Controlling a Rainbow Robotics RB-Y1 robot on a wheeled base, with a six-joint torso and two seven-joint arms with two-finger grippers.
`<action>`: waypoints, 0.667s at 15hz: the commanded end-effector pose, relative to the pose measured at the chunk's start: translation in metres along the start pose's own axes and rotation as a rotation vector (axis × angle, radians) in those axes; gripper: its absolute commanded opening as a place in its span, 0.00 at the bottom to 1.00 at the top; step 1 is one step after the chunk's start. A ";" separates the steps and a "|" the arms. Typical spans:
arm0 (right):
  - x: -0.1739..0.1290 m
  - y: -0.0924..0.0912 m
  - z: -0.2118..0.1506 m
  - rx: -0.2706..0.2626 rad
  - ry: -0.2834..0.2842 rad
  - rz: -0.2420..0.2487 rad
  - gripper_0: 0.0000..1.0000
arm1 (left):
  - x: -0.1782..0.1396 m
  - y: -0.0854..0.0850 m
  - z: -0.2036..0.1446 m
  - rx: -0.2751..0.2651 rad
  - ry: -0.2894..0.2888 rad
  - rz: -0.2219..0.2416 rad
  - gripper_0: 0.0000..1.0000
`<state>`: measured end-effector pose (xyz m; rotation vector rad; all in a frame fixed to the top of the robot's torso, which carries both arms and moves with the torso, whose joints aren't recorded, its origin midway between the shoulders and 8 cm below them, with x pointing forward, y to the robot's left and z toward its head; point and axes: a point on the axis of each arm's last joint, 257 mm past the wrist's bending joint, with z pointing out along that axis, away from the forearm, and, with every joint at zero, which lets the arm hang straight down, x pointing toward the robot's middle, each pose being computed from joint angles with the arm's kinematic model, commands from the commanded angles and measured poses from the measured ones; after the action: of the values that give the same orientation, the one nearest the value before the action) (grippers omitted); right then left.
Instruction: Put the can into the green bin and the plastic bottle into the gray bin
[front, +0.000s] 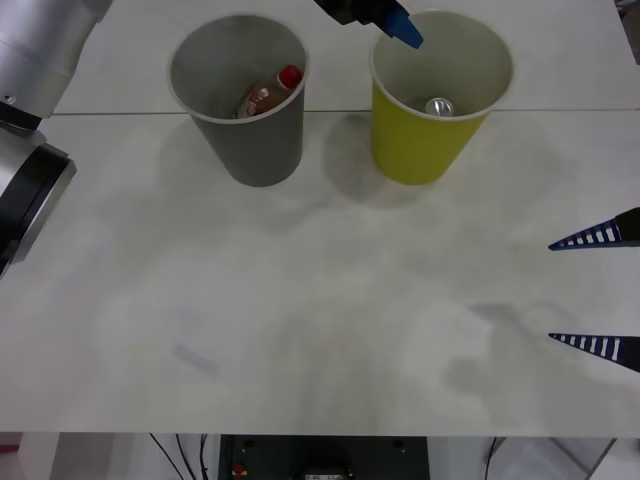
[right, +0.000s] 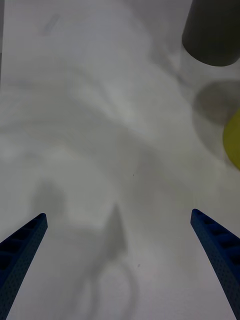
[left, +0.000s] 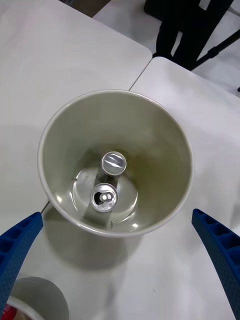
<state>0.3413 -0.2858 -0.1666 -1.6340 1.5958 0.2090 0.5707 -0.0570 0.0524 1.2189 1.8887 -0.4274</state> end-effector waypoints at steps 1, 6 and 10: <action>0.000 0.000 0.000 0.000 0.000 0.000 1.00 | 0.033 0.007 -0.040 0.032 -0.020 0.023 1.00; 0.000 0.000 0.000 0.000 0.000 0.000 1.00 | 0.088 0.017 -0.105 0.072 -0.059 0.061 1.00; 0.000 0.000 0.000 0.000 0.000 0.000 1.00 | 0.147 0.022 -0.140 0.076 -0.091 0.143 1.00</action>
<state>0.3413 -0.2858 -0.1666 -1.6341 1.5956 0.2090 0.5044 0.1186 0.0321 1.3370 1.7300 -0.4840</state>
